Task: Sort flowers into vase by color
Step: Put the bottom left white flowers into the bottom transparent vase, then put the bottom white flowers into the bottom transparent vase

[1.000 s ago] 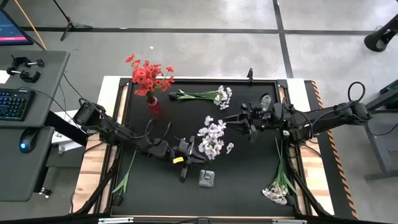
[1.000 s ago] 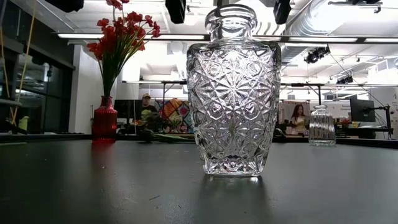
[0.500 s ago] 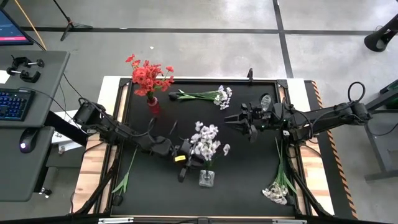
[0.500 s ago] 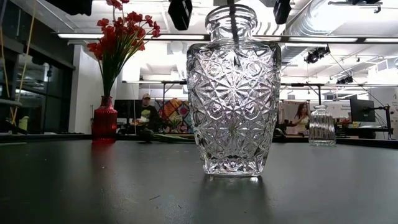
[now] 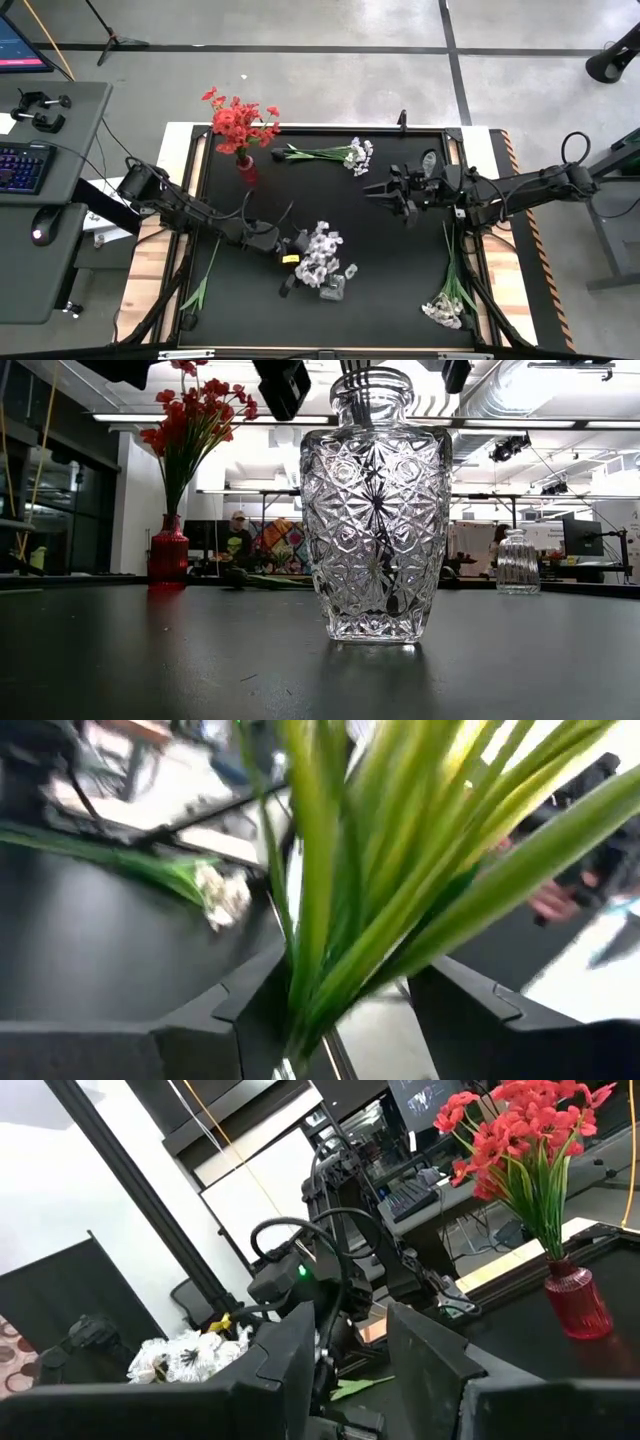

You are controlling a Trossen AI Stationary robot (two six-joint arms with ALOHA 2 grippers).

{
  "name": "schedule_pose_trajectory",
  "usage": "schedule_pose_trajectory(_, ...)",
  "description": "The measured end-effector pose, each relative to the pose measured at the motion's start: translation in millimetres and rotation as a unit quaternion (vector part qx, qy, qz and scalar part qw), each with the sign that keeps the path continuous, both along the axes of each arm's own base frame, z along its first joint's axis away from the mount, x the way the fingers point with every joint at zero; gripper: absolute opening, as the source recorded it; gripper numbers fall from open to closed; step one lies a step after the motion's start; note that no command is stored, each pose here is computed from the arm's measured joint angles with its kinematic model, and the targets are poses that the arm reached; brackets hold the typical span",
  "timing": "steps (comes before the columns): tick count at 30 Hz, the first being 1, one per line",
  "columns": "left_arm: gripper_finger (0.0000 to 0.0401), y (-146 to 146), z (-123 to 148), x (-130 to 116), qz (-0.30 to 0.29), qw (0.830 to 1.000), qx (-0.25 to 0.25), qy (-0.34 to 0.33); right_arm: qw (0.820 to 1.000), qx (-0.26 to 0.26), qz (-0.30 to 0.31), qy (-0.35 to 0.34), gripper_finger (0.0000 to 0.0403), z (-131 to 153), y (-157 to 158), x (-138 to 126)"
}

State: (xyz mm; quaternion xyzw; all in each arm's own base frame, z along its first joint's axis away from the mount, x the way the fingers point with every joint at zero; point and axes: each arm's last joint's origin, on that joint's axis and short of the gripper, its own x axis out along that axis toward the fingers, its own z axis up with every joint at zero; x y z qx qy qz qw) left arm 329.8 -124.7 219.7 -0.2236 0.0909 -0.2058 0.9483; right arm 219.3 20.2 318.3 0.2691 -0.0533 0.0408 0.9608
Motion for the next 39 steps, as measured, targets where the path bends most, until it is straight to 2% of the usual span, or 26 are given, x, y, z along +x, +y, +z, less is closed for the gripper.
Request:
schedule_pose_trajectory(6,0.0189,2,8,-8,-0.033,0.999,0.004,0.03,1.0,-0.001,0.001,-0.014,0.0117,6,-1,-6)
schedule_pose_trajectory(12,0.0189,16,28,-27,-0.032,0.996,0.053,0.057,1.0,0.001,-0.002,-0.023,0.0117,9,-1,-10)
schedule_pose_trajectory(18,0.0189,31,47,-62,-0.033,0.986,0.104,0.125,1.0,0.002,-0.012,-0.02,0.0117,8,-2,-10)
schedule_pose_trajectory(24,0.0189,44,60,-95,0.002,0.975,0.131,0.177,0.999,-0.002,-0.043,-0.016,0.0124,8,-3,-9)
schedule_pose_trajectory(26,0.0189,48,64,-101,0.027,0.973,0.139,0.181,0.999,-0.005,-0.041,0.022,0.0135,7,-3,-8)
schedule_pose_trajectory(28,0.0188,51,68,-107,0.049,0.971,0.149,0.179,0.993,-0.009,-0.025,0.111,0.0151,8,-2,-7)
schedule_pose_trajectory(30,0.0188,54,70,-110,0.071,0.969,0.16,0.174,0.973,-0.022,-0.008,0.23,0.017,7,-1,-8)
schedule_pose_trajectory(33,0.0188,56,71,-113,0.088,0.965,0.178,0.172,0.914,-0.038,0.03,0.403,0.0201,4,1,-12)
schedule_pose_trajectory(36,0.0188,57,69,-114,0.097,0.961,0.187,0.181,0.826,-0.04,0.081,0.556,0.0229,-8,3,-19)
schedule_pose_trajectory(39,0.0188,58,67,-114,0.104,0.957,0.194,0.19,0.733,-0.052,0.166,0.658,0.025,-31,10,-25)
